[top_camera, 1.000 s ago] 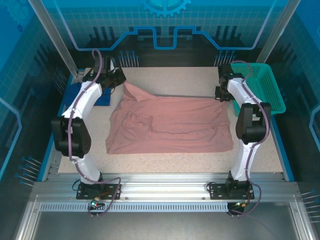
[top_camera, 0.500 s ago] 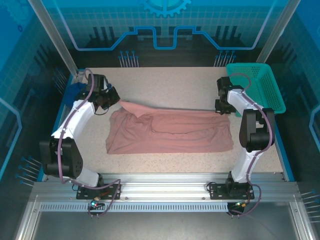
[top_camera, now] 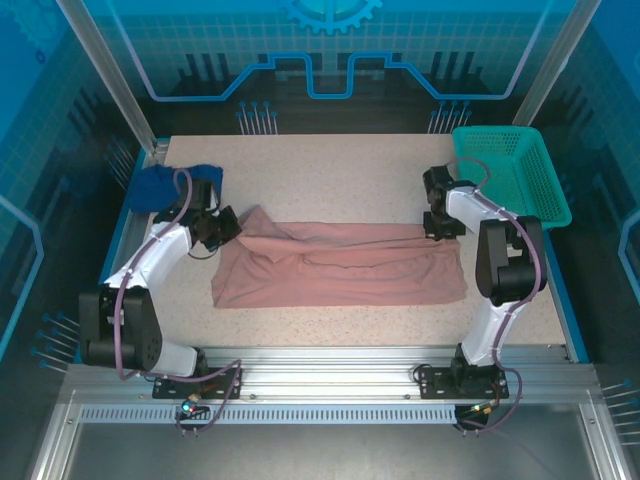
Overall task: Fold the inside-out t-shirt
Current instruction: Fold the T-shirt at the center of the table.
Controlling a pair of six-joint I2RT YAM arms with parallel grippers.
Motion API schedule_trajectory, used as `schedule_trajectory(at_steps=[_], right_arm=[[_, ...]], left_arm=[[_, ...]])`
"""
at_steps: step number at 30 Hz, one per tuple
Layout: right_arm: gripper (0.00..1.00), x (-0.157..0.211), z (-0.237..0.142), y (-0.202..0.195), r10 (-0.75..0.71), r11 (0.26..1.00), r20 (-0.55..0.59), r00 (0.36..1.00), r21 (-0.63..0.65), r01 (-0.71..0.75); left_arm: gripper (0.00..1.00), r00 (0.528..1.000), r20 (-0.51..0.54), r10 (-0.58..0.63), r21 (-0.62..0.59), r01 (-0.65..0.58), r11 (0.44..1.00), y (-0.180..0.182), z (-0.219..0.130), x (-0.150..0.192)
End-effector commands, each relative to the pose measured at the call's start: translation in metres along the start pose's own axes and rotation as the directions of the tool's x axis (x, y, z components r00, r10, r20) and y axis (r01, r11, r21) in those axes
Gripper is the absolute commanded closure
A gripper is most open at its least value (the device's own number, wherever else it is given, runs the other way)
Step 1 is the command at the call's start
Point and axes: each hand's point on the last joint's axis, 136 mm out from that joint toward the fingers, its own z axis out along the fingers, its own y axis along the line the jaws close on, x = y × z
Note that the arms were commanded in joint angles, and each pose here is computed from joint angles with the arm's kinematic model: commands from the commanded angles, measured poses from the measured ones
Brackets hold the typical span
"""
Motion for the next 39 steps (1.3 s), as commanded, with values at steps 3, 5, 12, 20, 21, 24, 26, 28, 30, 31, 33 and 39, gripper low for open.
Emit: schedule_trajectory(at_steps=[3,5,12,20,21,24,26,28,30,31,33,39], right_arm=[[0.86,0.02,-0.01,-0.006,-0.007,0.999,0.001,1.0,0.034,0.007],[0.86,0.021,-0.013,-0.007,0.0,1.0,0.015,1.0,0.027,-0.001],[0.87,0.015,-0.024,-0.008,0.008,1.0,0.034,0.999,0.018,-0.009],[0.84,0.026,-0.023,-0.013,-0.001,0.999,0.01,1.0,0.04,0.0],[0.83,0.028,-0.022,-0.016,0.0,0.999,0.007,1.0,0.051,-0.001],[0.78,0.028,-0.025,-0.021,0.011,0.998,0.014,1.0,0.069,-0.012],[0.71,0.024,-0.035,-0.019,0.02,0.998,0.048,0.999,0.061,-0.023],[0.65,0.016,-0.047,-0.007,0.005,1.0,0.108,0.994,0.02,-0.007],[0.59,0.008,-0.059,0.013,-0.016,0.999,0.171,0.985,-0.042,0.024],[0.57,0.005,-0.063,0.026,-0.024,0.995,0.194,0.981,-0.088,0.041],[0.53,0.003,-0.063,0.043,-0.024,0.988,0.202,0.979,-0.146,0.055],[0.56,0.002,-0.027,0.039,-0.02,0.994,0.07,0.997,-0.107,0.027]], left_arm=[[1.0,0.997,-0.065,-0.044,-0.004,0.044,0.999,0.016,0.004,0.027],[1.0,0.996,-0.07,-0.047,-0.005,0.047,0.999,0.018,0.005,0.03],[1.0,0.998,-0.052,-0.037,0.013,0.038,0.999,0.009,0.0,0.021],[1.0,0.998,-0.044,-0.035,0.028,0.037,0.999,0.002,-0.009,0.016],[1.0,0.998,-0.044,-0.035,0.029,0.036,0.999,0.001,-0.011,0.016],[1.0,0.998,-0.053,-0.038,0.03,0.04,0.999,0.001,-0.014,0.019],[1.0,0.997,-0.072,-0.041,0.026,0.043,0.999,0.003,-0.015,0.025],[1.0,0.995,-0.087,-0.039,0.011,0.04,0.999,0.008,-0.015,0.031],[1.0,0.994,-0.096,-0.043,0.001,0.043,0.999,0.014,-0.012,0.037],[1.0,0.993,-0.103,-0.048,0.002,0.049,0.999,0.015,-0.009,0.039],[1.0,0.991,-0.117,-0.058,0.006,0.059,0.998,0.017,-0.004,0.043],[1.0,0.992,-0.112,-0.054,0.019,0.056,0.998,0.016,0.001,0.041]])
